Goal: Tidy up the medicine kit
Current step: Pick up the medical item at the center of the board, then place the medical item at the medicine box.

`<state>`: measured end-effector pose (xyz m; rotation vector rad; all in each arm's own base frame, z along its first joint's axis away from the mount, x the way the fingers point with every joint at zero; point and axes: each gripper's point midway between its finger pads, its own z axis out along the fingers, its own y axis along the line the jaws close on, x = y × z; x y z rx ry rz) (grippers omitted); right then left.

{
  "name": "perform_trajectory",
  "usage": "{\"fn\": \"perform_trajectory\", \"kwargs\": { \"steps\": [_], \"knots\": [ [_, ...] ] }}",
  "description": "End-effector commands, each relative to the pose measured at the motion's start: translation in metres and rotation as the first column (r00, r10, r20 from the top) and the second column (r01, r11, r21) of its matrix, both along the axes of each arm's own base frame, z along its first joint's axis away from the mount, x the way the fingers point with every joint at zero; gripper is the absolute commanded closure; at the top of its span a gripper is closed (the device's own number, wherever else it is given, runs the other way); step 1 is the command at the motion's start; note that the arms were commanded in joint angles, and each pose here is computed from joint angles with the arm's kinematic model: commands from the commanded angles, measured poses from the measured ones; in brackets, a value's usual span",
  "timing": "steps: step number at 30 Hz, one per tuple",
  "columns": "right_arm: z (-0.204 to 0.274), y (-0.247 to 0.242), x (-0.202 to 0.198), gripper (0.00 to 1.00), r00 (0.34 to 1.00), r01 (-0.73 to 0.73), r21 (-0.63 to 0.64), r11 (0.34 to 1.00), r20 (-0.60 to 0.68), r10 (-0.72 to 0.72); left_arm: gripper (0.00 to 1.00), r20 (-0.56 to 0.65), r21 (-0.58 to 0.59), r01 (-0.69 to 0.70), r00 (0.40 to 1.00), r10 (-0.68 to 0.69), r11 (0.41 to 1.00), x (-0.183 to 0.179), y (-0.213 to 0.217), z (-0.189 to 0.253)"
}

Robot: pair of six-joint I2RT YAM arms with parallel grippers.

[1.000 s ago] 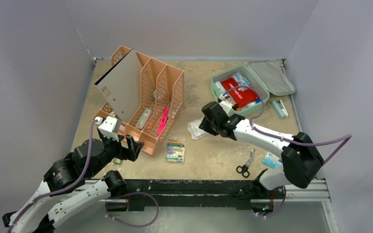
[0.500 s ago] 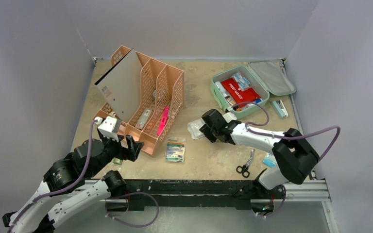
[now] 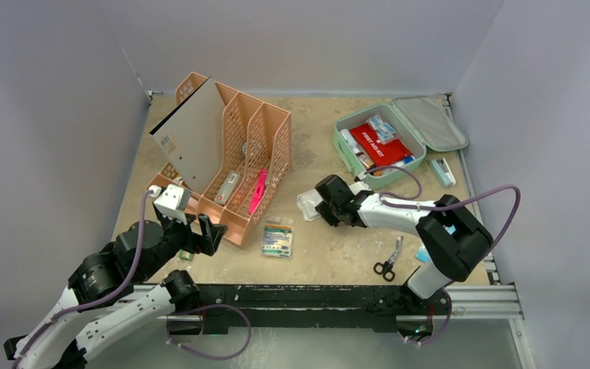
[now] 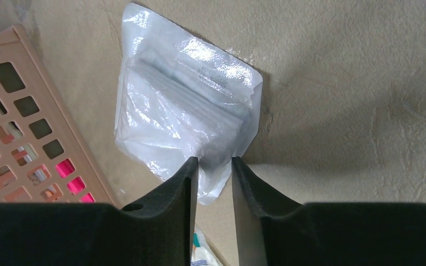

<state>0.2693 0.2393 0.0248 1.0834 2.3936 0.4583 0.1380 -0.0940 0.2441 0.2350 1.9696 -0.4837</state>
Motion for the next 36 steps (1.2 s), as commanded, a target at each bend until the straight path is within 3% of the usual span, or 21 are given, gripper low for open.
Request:
{"fn": "perform_trajectory", "kwargs": {
  "steps": [1, 6, 12, 20, 25, 28, 33, 36],
  "knots": [
    [0.001, -0.002, 0.01, 0.72, 0.999, 0.05, -0.016, 0.999, 0.023, -0.05, 0.12, 0.03, -0.02, -0.011, 0.999, 0.011, 1.0, 0.003, 0.001, 0.008],
    [0.004, -0.009, 0.011, 0.82, 0.998, 0.039, -0.048, 0.998, 0.043, -0.036, 0.12, 0.03, -0.021, -0.013, 0.999, 0.013, 1.0, 0.003, 0.001, 0.008],
    [0.03, -0.01, 0.016, 1.0, 0.992, -0.023, -0.071, 0.997, 0.119, 0.032, 0.12, 0.029, -0.019, -0.014, 0.999, 0.015, 1.0, 0.003, 0.001, 0.007],
    [0.083, 0.003, 0.028, 1.0, 0.937, -0.207, -0.129, 0.97, 0.258, 0.234, 0.12, 0.024, -0.014, -0.011, 1.0, 0.012, 1.0, 0.003, 0.0, 0.006],
    [0.124, 0.001, 0.037, 1.0, 0.857, -0.332, -0.289, 0.898, 0.305, 0.415, 0.12, 0.025, -0.016, -0.011, 1.0, 0.012, 1.0, 0.003, 0.0, 0.007],
    [0.144, -0.013, 0.05, 1.0, 0.831, -0.341, -0.375, 0.862, 0.31, 0.463, 0.12, 0.023, -0.014, -0.01, 1.0, 0.01, 1.0, 0.003, 0.0, 0.006],
    [0.173, -0.053, 0.081, 1.0, 0.799, -0.334, -0.413, 0.848, 0.354, 0.487, 0.12, 0.022, -0.012, -0.01, 1.0, 0.01, 1.0, 0.003, 0.0, 0.006],
    [0.189, -0.076, 0.097, 1.0, 0.744, -0.351, -0.516, 0.782, 0.354, 0.567, 0.12, 0.021, -0.014, -0.011, 1.0, 0.011, 1.0, 0.003, 0.0, 0.006]
  ]
}}
